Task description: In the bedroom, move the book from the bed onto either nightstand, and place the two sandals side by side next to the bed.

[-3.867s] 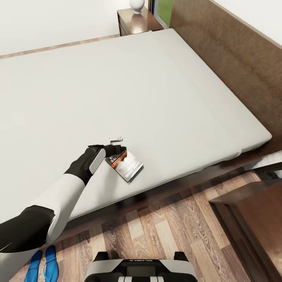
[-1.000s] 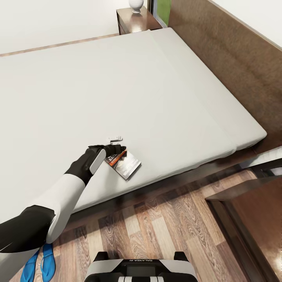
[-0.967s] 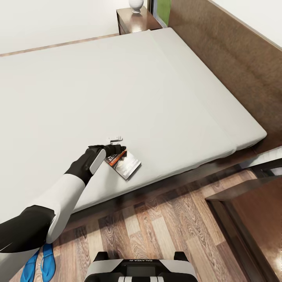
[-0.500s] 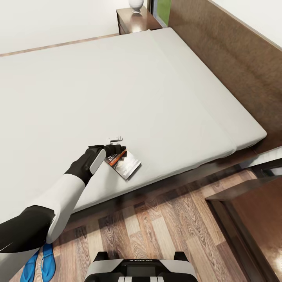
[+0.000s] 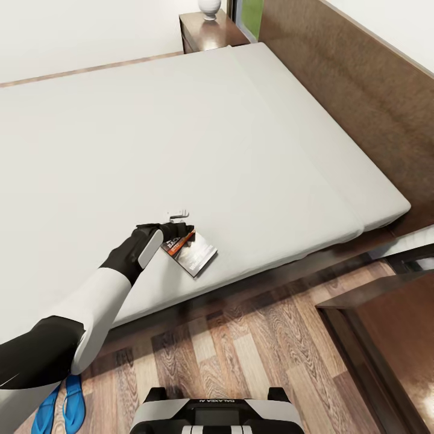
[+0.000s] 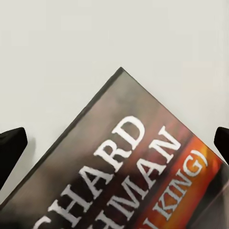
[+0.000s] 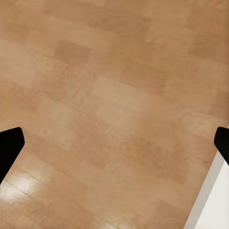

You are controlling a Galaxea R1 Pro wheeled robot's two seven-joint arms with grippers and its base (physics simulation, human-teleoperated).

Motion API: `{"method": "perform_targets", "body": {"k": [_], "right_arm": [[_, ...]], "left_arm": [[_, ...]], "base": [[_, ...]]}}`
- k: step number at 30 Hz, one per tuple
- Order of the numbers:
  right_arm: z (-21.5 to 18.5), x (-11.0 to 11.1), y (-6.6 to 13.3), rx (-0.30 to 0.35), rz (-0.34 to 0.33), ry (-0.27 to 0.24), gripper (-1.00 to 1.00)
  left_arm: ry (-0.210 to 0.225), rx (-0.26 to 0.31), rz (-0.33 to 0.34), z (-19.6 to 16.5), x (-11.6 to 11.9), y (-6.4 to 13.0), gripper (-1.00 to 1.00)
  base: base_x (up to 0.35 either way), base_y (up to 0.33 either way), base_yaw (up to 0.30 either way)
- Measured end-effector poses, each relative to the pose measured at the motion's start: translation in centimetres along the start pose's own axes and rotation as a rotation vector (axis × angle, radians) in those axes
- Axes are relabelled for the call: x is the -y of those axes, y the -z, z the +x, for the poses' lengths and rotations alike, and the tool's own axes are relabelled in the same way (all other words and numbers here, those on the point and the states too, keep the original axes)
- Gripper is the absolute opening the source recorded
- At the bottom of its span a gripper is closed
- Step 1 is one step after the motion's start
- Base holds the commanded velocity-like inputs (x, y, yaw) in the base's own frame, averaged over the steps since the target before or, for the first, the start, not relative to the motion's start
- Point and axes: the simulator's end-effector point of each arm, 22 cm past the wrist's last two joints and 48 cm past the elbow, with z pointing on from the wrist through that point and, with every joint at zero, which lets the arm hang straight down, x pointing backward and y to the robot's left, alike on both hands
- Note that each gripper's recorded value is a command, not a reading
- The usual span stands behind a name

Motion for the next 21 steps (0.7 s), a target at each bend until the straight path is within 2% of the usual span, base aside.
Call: {"method": "perform_targets", "body": {"k": [21], "right_arm": [[0.00, -0.01, 0.01, 0.000, 0.000, 0.000, 1.00]], "left_arm": [[0.003, 0.002, 0.004, -0.04, 0.08, -0.03, 1.00]], "base": [[-0.016, 0.000, 0.000]]}}
